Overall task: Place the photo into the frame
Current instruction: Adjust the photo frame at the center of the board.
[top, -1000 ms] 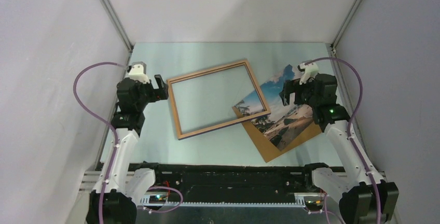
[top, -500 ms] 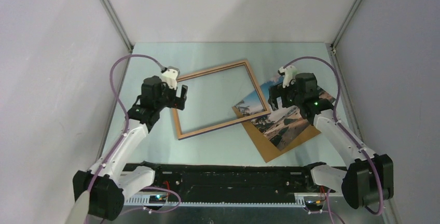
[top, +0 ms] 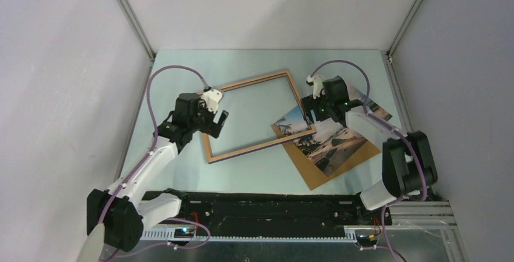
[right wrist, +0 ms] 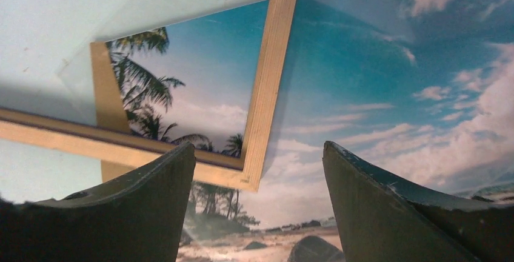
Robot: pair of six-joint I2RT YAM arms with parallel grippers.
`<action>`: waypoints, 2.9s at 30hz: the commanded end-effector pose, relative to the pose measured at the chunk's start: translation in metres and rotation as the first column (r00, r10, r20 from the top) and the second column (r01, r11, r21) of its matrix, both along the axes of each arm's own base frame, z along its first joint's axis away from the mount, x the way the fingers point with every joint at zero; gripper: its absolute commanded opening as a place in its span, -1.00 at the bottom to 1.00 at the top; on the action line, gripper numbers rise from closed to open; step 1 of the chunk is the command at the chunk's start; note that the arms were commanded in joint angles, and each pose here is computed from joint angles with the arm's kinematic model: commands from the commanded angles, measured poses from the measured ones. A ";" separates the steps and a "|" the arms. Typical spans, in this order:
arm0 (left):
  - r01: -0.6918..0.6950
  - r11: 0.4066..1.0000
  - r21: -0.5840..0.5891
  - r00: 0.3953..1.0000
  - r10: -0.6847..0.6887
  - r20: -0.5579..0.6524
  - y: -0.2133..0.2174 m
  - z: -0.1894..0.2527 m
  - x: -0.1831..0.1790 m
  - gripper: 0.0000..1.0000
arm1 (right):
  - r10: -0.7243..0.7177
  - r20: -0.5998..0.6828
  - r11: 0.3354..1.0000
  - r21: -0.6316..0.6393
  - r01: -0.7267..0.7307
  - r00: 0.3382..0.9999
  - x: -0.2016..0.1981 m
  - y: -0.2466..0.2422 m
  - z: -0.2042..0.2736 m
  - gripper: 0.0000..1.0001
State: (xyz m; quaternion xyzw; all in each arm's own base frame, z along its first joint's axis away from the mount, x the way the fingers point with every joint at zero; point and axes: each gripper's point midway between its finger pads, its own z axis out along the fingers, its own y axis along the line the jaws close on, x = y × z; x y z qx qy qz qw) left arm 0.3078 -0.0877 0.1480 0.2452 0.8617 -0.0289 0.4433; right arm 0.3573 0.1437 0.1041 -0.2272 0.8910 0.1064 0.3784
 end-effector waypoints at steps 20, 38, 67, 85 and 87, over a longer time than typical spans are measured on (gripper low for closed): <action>0.555 0.823 0.119 0.806 -0.497 -0.321 -0.143 -0.086 -0.062 0.97 | -0.037 -0.077 0.994 0.099 0.044 0.996 -0.003 -0.028 0.039 0.59; 0.574 0.811 0.112 0.767 -0.485 -0.420 -0.184 -0.121 -0.055 0.66 | -0.079 0.035 0.987 0.145 0.073 0.996 -0.036 -0.059 0.062 0.61; 0.392 0.920 0.017 0.804 -0.334 -0.491 -0.178 -0.130 -0.054 -0.87 | -0.135 0.055 0.966 0.230 0.119 0.989 -0.041 -0.081 0.071 0.61; -0.036 0.984 -0.177 0.823 -0.071 -0.564 -0.143 -0.109 -0.008 -1.00 | -0.138 0.036 0.967 0.222 0.127 0.990 -0.038 -0.083 0.064 0.61; -0.089 0.979 -0.184 0.810 -0.036 -0.585 -0.141 -0.112 -0.002 -1.00 | -0.141 0.037 0.967 0.220 0.129 0.989 -0.038 -0.084 0.064 0.61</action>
